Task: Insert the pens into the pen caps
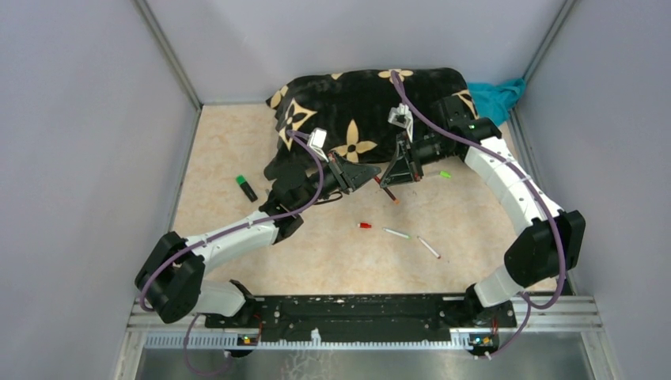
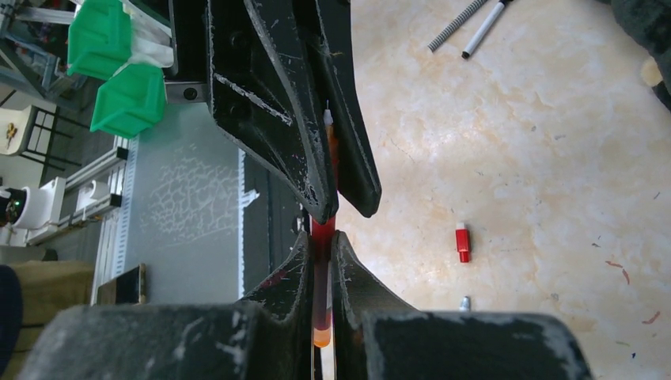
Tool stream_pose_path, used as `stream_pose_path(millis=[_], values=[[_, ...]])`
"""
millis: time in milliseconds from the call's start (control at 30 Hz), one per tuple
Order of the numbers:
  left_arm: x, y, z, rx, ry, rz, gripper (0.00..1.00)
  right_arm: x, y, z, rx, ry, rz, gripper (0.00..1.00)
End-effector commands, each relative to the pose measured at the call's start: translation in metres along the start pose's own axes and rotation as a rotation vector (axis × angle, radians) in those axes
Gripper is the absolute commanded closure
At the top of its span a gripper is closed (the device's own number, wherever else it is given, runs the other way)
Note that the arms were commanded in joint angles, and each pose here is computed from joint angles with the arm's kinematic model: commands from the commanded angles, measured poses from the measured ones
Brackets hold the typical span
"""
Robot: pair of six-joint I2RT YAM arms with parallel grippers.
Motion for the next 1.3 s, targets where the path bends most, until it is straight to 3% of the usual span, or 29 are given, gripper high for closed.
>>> stream_pose_path(millis=[0,100,133,300,633,700,800,933,1000,1133,1267], values=[[0.011,-0.012,-0.004,-0.026,-0.038,-0.012,1.0,0.007,0.008,0.002,0.01,-0.029,0.049,0.89],[0.019,-0.018,-0.004,-0.045,-0.071,0.001,1.0,0.011,0.007,0.004,-0.018,-0.042,0.077,0.63],[0.021,-0.02,-0.004,-0.051,-0.078,0.005,1.0,0.013,0.006,0.004,-0.025,-0.05,0.08,0.59],[0.031,-0.027,-0.004,-0.069,-0.116,0.016,1.0,0.019,0.009,0.001,-0.004,-0.087,0.038,0.57],[0.033,-0.027,-0.003,-0.063,-0.132,0.04,1.0,0.007,0.028,-0.017,0.076,-0.065,0.035,0.7],[0.035,-0.027,-0.003,-0.063,-0.138,0.04,1.0,0.006,0.029,-0.017,0.079,-0.066,0.035,0.75],[0.035,-0.026,-0.002,-0.058,-0.141,0.05,1.0,0.007,0.031,-0.017,0.095,-0.068,0.026,1.0],[0.036,-0.027,0.0,-0.056,-0.148,0.062,1.0,0.005,0.032,-0.018,0.108,-0.067,0.002,1.0],[0.036,-0.026,0.001,-0.05,-0.149,0.062,0.88,0.004,0.032,-0.018,0.114,-0.065,0.0,1.0],[0.036,-0.019,0.008,0.007,-0.146,0.037,0.51,0.0,0.021,-0.013,0.087,-0.072,0.004,1.0],[0.033,0.001,0.025,0.143,-0.129,-0.007,0.32,-0.017,-0.005,-0.005,-0.029,-0.05,0.016,1.0]])
Point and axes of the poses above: each gripper's point midway between its finger pads, its own z axis back along the fingers, its own y axis along the line the jaws close on, x = y × z, the point moved 1 cm from there along z, back along the fingers, and after that the axes turned 13 degrees about -z, right-handed, at the moved point
